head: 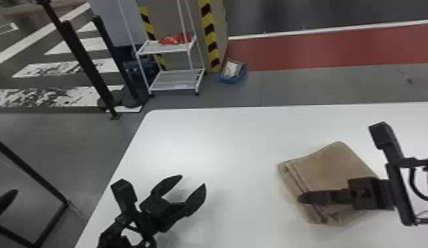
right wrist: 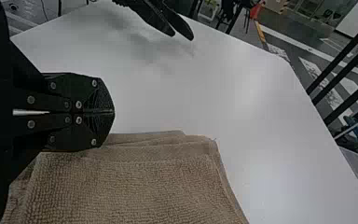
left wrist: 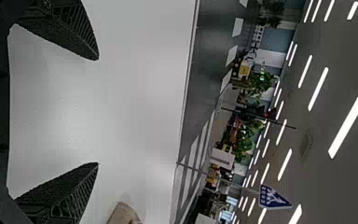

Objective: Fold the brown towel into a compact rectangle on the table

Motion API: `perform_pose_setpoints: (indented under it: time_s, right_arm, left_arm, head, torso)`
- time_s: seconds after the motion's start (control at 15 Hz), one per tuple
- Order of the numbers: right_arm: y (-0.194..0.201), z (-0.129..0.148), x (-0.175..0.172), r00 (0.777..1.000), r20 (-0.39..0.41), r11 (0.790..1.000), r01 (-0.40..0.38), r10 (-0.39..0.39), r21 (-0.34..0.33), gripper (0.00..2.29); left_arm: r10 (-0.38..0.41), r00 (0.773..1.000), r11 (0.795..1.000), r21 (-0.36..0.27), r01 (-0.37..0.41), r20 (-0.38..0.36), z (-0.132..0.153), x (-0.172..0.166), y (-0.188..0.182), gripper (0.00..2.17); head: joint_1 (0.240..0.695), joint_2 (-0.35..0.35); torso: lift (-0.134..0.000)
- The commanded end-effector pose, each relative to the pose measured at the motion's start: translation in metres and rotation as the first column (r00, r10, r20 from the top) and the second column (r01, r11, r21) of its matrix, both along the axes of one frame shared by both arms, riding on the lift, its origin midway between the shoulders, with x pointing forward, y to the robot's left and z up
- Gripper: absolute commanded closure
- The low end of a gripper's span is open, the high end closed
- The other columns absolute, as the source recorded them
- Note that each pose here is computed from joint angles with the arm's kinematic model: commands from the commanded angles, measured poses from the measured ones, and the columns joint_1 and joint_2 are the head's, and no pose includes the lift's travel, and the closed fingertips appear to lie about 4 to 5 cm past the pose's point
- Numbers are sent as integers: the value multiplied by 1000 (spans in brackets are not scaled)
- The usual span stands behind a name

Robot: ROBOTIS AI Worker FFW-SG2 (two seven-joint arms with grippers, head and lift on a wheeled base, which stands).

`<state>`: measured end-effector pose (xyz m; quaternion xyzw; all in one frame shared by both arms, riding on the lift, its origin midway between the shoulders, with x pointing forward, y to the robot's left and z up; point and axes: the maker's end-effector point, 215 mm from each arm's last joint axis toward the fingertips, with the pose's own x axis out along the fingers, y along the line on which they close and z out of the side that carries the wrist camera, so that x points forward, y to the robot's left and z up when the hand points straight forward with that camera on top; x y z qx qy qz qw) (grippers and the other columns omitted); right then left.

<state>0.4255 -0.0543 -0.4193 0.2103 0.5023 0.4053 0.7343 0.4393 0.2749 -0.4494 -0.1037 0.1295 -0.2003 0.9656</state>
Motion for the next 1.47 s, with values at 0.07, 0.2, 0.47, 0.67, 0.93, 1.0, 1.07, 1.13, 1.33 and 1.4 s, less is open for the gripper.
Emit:
perform_pose_setpoints:
  time_s: [0.07, 0.2, 0.47, 0.67, 0.93, 1.0, 1.07, 1.13, 1.33, 1.4]
  right_arm:
    - [-13, 4, -10, 1000, 25, 1000, 0, 1, -10, 2260]
    - [-29, -1, -12, 999, 31, 999, 8, -7, -44, 2260]
    - [-59, -13, -10, 999, 26, 993, 35, -33, -113, 2260]
    - [-48, -6, -19, 1000, -1, 1000, 18, -18, -25, 2260]
    - [-12, 9, -29, 999, 0, 997, -40, 40, 67, 2260]
    - [-2, 9, -35, 998, -6, 995, -64, 64, 74, 2260]
    - [3, 12, -38, 997, -8, 993, -72, 73, 98, 2260]
    - [5, 26, -35, 998, 1, 985, -65, 66, 160, 2260]
    - [-28, 54, -6, 997, 75, 985, 19, -32, 170, 2260]
    - [-43, 57, 6, 993, 92, 987, 55, -69, 149, 2260]
  left_arm:
    - [-1, 1000, 1000, -3, 1, 0, 0, 0, -2, 73]
    - [-2, 1000, 1000, -4, 2, 0, 0, 0, -3, 73]
    - [-8, 1000, 1000, -6, 8, -3, -2, 0, -6, 73]
    - [-11, 1000, 1000, -5, 11, 1, 0, 1, -8, 73]
    - [-16, 1000, 1000, -1, 16, 5, 3, 1, -9, 73]
    - [-16, 1000, 1000, -1, 16, 6, 4, 1, -9, 73]
    - [-15, 1000, 1000, 0, 15, 8, 5, 1, -8, 73]
    - [-12, 1000, 1000, 2, 12, 9, 5, 1, -7, 73]
    - [-12, 1000, 1000, 1, 12, 10, 6, 1, -7, 73]
    - [-14, 1000, 1000, 2, 14, 9, 5, 1, -7, 73]
  head:
    - [695, 281]
    - [695, 276]
    - [695, 232]
    - [695, 208]
    - [695, 235]
    - [695, 245]
    - [695, 256]
    - [695, 268]
    - [695, 283]
    - [695, 270]
  torso:
    - [-124]
    - [-124]
    - [-124]
    - [-124]
    - [-124]
    - [-124]
    - [-124]
    - [-124]
    - [-124]
    - [-124]
